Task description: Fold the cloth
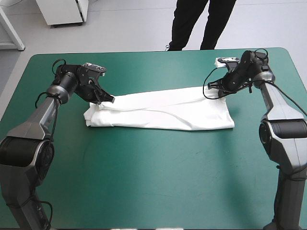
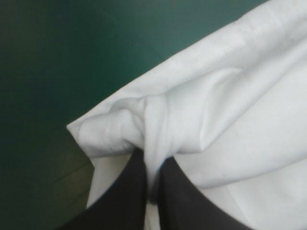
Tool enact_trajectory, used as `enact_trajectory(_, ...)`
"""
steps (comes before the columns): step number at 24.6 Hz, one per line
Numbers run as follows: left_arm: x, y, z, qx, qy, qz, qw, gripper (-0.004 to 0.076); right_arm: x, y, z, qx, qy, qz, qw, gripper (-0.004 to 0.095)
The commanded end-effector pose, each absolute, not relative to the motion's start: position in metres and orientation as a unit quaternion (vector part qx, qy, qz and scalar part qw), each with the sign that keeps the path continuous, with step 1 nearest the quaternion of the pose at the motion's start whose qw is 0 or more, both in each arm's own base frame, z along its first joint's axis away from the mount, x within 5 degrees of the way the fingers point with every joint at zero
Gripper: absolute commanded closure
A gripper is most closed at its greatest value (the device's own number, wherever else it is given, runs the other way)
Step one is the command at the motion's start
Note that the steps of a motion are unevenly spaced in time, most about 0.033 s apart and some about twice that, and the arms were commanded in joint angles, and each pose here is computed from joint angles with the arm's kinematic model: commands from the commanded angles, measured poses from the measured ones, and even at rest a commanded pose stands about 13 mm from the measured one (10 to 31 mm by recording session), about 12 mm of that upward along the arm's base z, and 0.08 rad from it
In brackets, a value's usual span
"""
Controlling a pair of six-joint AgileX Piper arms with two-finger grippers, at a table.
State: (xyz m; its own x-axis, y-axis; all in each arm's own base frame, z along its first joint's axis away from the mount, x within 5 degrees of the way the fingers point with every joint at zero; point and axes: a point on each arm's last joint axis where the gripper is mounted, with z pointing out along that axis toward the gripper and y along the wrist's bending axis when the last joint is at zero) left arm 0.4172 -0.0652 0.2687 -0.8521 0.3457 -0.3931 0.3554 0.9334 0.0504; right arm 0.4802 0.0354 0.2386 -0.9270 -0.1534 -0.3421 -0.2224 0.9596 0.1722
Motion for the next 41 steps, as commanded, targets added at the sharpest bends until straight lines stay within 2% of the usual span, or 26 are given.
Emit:
enact_trajectory(1,0.413,-0.065,0.303,0.180,0.950,-0.013,0.256,0.0671,0.473,0.029,0.280,-0.097,0.966,0.113,0.212,0.0768)
enact_trajectory(5,0.410,-0.064,0.303,0.194,0.952,-0.007,0.239,0.0553,0.470,0.023,0.282,-0.092,0.968,0.114,0.202,0.0611)
enact_trajectory(6,0.408,-0.063,0.307,0.196,0.952,-0.001,0.234,0.0495,0.468,0.018,0.289,-0.088,0.967,0.113,0.211,0.0548)
enact_trajectory(8,0.405,-0.060,0.324,0.198,0.950,0.014,0.239,0.0420,0.461,0.008,0.312,-0.079,0.962,0.109,0.238,0.0503)
enact_trajectory(11,0.396,-0.058,0.370,0.191,0.938,0.016,0.287,0.0402,0.441,-0.004,0.356,-0.065,0.948,0.120,0.287,0.0504)
enact_trajectory(14,0.370,-0.069,0.420,0.186,0.924,-0.069,0.328,0.0402,0.402,-0.016,0.412,-0.053,0.931,0.117,0.341,0.0503)
enact_trajectory(16,0.356,-0.082,0.436,0.192,0.908,-0.149,0.343,0.0403,0.374,-0.016,0.436,-0.054,0.923,0.107,0.365,0.0505)
enact_trajectory(18,0.349,-0.098,0.437,0.211,0.899,-0.203,0.327,0.0449,0.347,-0.013,0.446,-0.056,0.922,0.105,0.369,0.0507)
enact_trajectory(19,0.346,-0.109,0.435,0.252,0.889,-0.212,0.318,0.0588,0.331,-0.012,0.449,-0.057,0.923,0.097,0.368,0.0554)
enact_trajectory(20,0.344,-0.115,0.435,0.267,0.884,-0.214,0.318,0.0681,0.322,-0.013,0.450,-0.057,0.924,0.088,0.367,0.0605)
enact_trajectory(21,0.344,-0.126,0.435,0.287,0.874,-0.216,0.328,0.0728,0.306,-0.013,0.452,-0.065,0.924,0.071,0.369,0.0745)
enact_trajectory(23,0.347,-0.137,0.433,0.291,0.865,-0.230,0.338,0.0728,0.294,-0.013,0.453,-0.082,0.924,0.056,0.370,0.0926)
enact_trajectory(29,0.377,-0.155,0.398,0.290,0.860,-0.284,0.311,0.0731,0.285,-0.012,0.456,-0.083,0.917,0.049,0.388,0.0927)
enact_trajectory(35,0.414,-0.172,0.346,0.269,0.859,-0.334,0.278,0.0731,0.303,-0.014,0.443,-0.070,0.922,0.058,0.377,0.0926)
enact_trajectory(41,0.428,-0.202,0.313,0.297,0.853,-0.351,0.249,0.0733,0.330,-0.009,0.411,-0.068,0.940,0.116,0.315,0.0849)
